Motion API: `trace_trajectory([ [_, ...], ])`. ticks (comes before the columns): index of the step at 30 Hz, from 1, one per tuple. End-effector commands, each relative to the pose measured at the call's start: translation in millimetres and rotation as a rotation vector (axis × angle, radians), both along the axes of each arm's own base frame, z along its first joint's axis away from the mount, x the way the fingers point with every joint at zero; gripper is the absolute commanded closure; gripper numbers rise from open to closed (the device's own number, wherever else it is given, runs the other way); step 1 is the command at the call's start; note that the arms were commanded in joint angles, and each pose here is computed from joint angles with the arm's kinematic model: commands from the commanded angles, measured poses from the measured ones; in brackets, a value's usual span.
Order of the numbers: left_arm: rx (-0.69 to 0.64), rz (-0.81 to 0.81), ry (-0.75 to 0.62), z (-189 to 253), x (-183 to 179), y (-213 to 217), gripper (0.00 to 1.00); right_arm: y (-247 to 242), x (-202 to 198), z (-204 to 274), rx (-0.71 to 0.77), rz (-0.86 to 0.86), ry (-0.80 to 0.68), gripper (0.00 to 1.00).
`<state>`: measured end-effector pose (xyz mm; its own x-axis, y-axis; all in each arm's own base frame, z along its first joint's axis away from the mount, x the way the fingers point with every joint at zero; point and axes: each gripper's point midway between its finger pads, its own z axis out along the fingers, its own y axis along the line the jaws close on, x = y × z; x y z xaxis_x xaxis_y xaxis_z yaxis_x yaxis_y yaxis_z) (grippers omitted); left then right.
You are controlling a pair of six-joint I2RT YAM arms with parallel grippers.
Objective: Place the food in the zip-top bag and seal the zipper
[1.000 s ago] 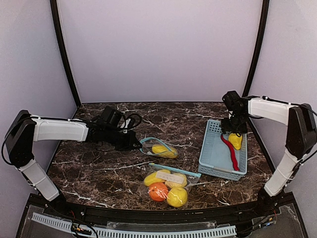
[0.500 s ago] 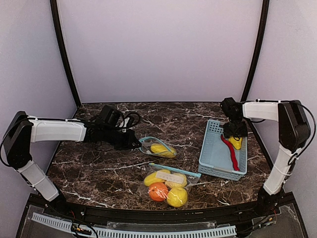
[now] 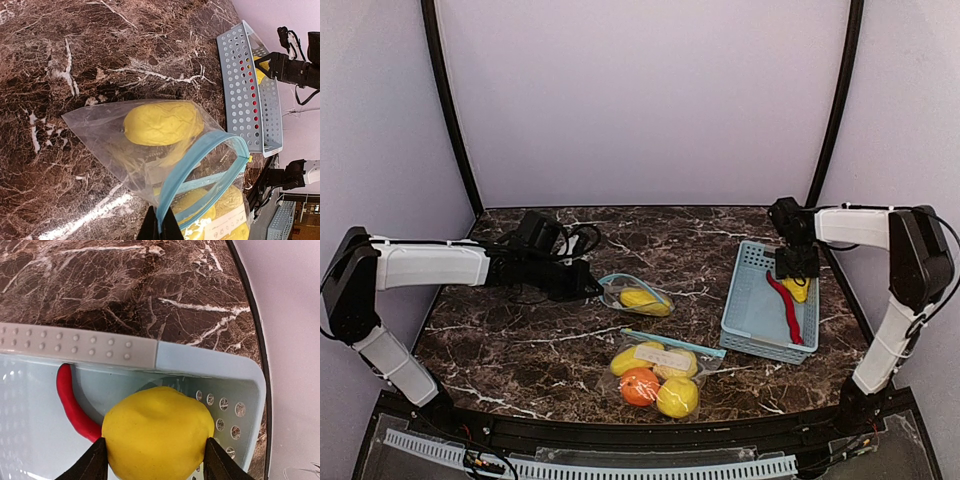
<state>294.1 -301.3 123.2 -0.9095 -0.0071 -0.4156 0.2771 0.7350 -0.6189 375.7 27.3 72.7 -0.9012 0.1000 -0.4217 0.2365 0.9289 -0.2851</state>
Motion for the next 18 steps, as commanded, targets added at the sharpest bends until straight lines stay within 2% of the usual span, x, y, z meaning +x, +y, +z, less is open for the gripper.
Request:
trace_trajectory([
  [1, 0.005, 0.001, -0.007, 4.0, -5.6, 5.9, 0.99, 11.4, -2.8, 20.5, 0.092, 0.034, -0.058, 0.61],
  [5, 0.002, 0.001, -0.006, 4.9, -5.5, 5.7, 0.99, 38.9, -4.1, 46.4, 0.226, 0.117, -0.12, 0.63],
  [10, -0.007, -0.009, 0.002, 5.3, -5.8, 2.8, 0.99, 95.6, -9.7, 111.8, 0.398, 0.332, -0.259, 0.63],
  [15, -0.056, -0.025, 0.015, 11.5, -6.0, -6.1, 0.99, 196.8, -47.1, 184.2, 0.689, 0.708, -0.397, 0.62],
  [18, -0.075, -0.04, 0.031, 13.9, -6.1, -11.4, 0.99, 256.3, -80.3, 210.1, 0.826, 0.953, -0.453, 0.61],
])
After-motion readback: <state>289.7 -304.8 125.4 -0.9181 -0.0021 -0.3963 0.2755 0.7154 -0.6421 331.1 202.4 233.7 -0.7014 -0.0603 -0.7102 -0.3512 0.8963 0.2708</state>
